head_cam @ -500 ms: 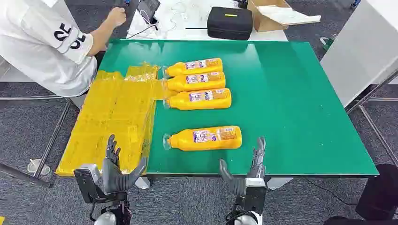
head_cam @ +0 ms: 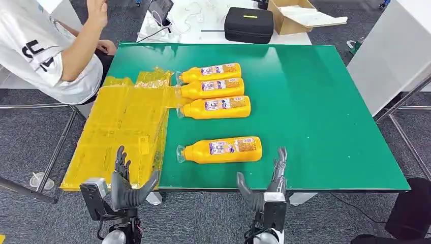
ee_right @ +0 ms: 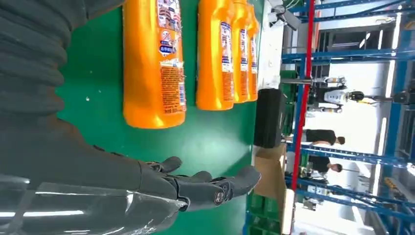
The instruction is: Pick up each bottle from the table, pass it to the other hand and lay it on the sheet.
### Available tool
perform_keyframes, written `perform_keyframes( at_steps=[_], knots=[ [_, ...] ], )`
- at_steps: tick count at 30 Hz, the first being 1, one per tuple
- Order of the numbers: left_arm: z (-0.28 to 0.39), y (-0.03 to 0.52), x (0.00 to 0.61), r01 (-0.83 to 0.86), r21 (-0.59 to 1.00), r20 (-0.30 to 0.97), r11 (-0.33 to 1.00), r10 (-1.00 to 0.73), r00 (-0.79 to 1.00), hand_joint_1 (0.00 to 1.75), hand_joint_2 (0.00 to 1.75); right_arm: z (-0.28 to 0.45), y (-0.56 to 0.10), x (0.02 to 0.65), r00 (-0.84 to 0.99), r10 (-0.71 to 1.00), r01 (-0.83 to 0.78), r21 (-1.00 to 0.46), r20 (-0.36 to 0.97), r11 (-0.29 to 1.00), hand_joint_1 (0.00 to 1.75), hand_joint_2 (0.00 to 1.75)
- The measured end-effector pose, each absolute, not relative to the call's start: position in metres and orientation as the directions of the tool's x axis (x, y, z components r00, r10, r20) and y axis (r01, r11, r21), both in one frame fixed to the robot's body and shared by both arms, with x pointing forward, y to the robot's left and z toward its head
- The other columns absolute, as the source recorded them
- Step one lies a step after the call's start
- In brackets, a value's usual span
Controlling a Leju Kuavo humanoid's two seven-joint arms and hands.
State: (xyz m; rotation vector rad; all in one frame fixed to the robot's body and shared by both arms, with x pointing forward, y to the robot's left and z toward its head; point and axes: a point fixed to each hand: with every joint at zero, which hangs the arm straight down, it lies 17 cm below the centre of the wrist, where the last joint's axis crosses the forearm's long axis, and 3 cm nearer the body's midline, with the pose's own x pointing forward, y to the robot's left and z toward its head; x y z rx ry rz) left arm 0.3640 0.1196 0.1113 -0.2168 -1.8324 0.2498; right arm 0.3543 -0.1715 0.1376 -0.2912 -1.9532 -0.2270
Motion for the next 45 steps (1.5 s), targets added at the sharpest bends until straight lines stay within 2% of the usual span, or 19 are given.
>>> perform_keyframes(
  at_steps=[9,19,24,29,35,45],
  knots=[
    [0.114,0.119,0.366,0.026,-0.285,0.920,0.958,0.281,-0.275,0.00,1.75,0.143,-0.163,0.361,-0.403,0.169,0.275,-0.057,0.900,0.960,0.00,1.75],
    [0.121,0.111,0.374,0.085,-0.296,0.910,0.952,0.308,-0.279,0.00,1.75,0.138,-0.163,0.437,-0.312,0.459,0.130,-0.441,0.832,0.888,0.00,1.75],
    [0.120,0.107,0.377,0.107,-0.289,0.912,0.951,0.308,-0.271,0.00,1.75,0.136,-0.165,0.475,-0.269,0.563,0.068,-0.567,0.782,0.821,0.00,1.75],
    [0.121,0.103,0.380,0.127,-0.284,0.914,0.950,0.308,-0.264,0.00,1.75,0.110,-0.143,0.503,-0.223,0.639,-0.110,-0.670,0.736,0.734,0.00,1.75],
    [0.117,0.100,0.383,0.146,-0.275,0.918,0.950,0.305,-0.253,0.00,1.75,0.065,-0.108,0.502,-0.215,0.673,-0.353,-0.699,0.708,0.622,0.00,1.75],
    [0.112,0.099,0.387,0.153,-0.261,0.924,0.953,0.293,-0.245,0.00,1.75,0.057,-0.083,0.500,-0.256,0.642,-0.479,-0.671,0.723,0.566,0.00,1.75]
  ],
)
